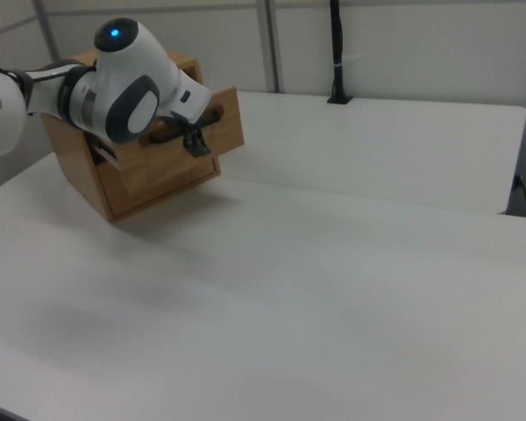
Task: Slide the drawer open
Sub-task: 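Open the gripper, release the handle and lift away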
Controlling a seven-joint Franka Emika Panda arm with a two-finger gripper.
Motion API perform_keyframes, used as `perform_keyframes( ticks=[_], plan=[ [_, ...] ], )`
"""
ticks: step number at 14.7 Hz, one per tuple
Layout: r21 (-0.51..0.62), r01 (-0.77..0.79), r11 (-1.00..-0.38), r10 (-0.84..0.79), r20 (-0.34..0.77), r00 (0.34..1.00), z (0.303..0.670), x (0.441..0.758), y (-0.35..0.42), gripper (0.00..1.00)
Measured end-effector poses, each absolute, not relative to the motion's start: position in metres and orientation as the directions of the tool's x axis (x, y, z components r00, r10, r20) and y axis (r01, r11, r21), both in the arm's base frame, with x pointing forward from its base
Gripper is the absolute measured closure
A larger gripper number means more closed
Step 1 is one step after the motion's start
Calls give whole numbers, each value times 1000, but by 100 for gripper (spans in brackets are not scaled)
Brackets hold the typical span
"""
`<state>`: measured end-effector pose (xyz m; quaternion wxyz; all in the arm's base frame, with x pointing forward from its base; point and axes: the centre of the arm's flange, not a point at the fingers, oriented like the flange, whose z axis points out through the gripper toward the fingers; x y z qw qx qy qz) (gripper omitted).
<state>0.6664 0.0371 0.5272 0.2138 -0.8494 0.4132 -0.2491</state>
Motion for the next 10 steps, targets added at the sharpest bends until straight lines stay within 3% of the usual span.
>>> perform_keyframes(
  ticks=[2,4,10],
  plan=[
    [-511,-592,-624,-766,250,592,532,659,24,18],
    [-410,-568,-714,-683,230,693,542,645,4,8],
    [-149,-391,-908,-412,149,899,584,594,-48,0]
  ],
)
